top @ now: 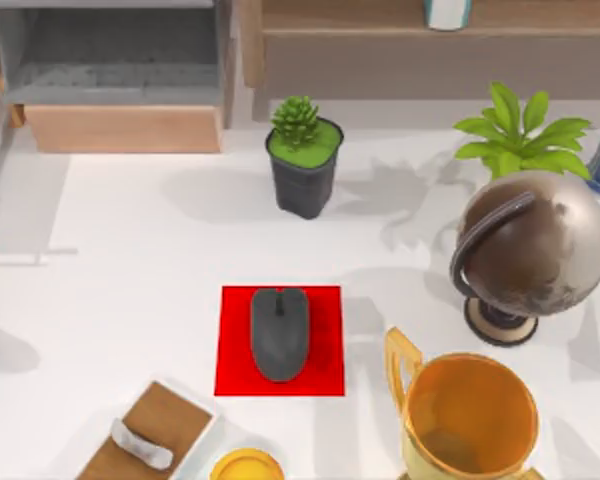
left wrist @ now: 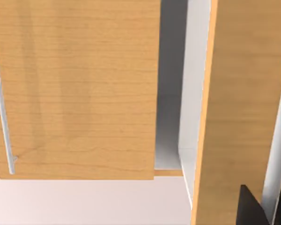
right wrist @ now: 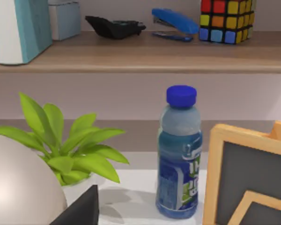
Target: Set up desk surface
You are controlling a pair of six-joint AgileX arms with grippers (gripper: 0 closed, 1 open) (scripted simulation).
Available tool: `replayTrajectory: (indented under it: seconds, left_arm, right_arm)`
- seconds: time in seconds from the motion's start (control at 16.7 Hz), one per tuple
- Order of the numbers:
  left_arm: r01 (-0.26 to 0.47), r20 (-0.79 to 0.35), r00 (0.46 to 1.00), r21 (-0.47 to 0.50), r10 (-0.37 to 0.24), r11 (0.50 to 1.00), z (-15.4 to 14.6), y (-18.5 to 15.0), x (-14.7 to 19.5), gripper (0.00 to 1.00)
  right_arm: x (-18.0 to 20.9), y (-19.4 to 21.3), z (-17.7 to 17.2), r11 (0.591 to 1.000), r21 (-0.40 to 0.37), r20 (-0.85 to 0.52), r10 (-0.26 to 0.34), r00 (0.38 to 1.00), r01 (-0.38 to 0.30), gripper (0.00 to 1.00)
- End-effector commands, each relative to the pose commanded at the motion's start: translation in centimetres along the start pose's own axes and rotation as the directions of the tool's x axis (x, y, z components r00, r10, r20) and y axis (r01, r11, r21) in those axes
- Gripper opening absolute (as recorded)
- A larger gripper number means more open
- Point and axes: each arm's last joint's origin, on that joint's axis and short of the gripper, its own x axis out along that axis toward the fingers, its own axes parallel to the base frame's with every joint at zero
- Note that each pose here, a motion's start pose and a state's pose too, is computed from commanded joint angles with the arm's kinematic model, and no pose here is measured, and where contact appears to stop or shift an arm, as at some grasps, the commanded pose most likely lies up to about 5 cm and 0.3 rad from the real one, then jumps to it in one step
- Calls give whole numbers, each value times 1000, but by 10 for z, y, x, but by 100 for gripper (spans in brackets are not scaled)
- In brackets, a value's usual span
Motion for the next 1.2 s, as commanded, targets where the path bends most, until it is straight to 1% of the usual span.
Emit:
replayTrajectory:
  seconds: [0.06,0.24,0.6,0.96,1.2]
  left_arm:
    - [16,-2,1000,-16,-16,1000,0,-4,-1,0]
    - [18,-5,1000,-16,-18,1000,-2,-5,10,0]
    - [15,-2,1000,-15,-15,1000,-1,-4,59,0]
    - [21,-7,1000,-21,-22,1000,-2,-5,61,0]
    - [17,-3,1000,-15,-17,1000,-3,-5,85,0]
  right_arm:
    - [0,0,0,1000,0,0,0,1000,0,100]
    - [0,0,0,1000,0,0,0,1000,0,100]
    - [0,0,0,1000,0,0,0,1000,0,100]
    - [0,0,0,1000,0,0,0,1000,0,100]
    - [0,0,0,1000,0,0,0,1000,0,100]
